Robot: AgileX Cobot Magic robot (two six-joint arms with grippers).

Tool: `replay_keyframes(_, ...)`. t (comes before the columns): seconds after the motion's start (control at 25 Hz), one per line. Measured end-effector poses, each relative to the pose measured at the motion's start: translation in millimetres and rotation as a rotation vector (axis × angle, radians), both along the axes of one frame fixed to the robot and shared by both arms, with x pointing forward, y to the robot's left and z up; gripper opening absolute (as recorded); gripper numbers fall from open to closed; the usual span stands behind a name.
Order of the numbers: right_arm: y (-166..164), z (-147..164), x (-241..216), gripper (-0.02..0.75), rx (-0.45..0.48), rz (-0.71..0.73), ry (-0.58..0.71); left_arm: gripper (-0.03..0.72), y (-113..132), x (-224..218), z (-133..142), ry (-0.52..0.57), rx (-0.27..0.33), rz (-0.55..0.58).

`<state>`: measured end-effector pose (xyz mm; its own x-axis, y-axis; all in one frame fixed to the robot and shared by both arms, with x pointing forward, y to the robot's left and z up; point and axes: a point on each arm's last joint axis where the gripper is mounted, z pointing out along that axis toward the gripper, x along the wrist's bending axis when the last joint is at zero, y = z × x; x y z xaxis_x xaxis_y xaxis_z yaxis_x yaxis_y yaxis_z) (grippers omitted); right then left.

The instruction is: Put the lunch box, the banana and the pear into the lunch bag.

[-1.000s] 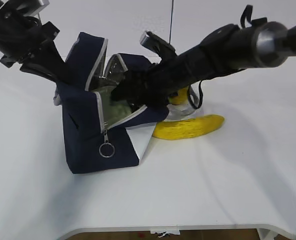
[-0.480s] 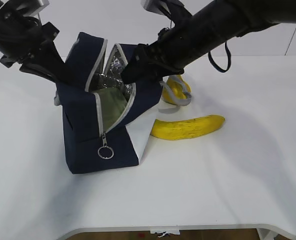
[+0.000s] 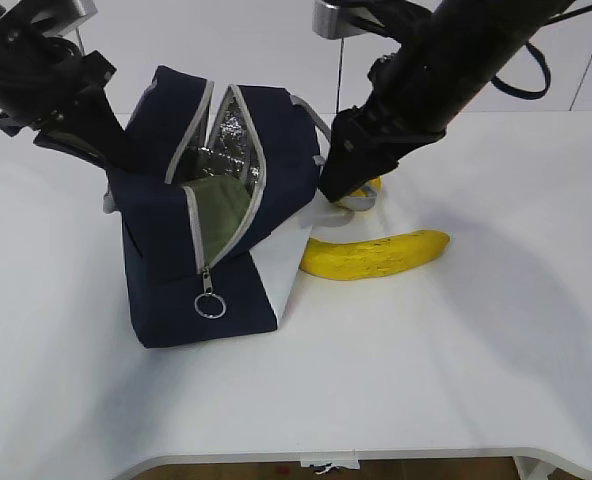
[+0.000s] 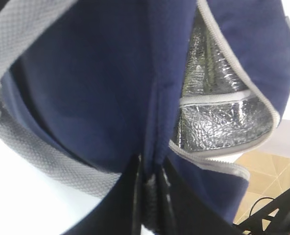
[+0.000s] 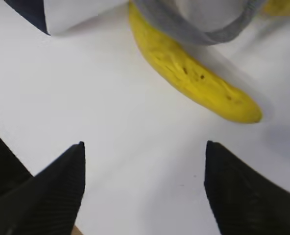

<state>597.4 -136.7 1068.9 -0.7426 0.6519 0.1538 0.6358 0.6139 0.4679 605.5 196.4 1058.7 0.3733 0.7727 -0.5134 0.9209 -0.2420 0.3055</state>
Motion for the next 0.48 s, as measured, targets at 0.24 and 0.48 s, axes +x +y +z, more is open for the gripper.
replay_keyframes(0.24,-19,-1,-9,0.580,-0.222,0.059,0.036,0.015,0,0,0,-0.001,0.007,-0.001)
replay_keyframes(0.48,-28,-3,-7,0.580,-0.345,0.137,-0.016,0.015,1,0,-1,-0.007,0.018,-0.010)
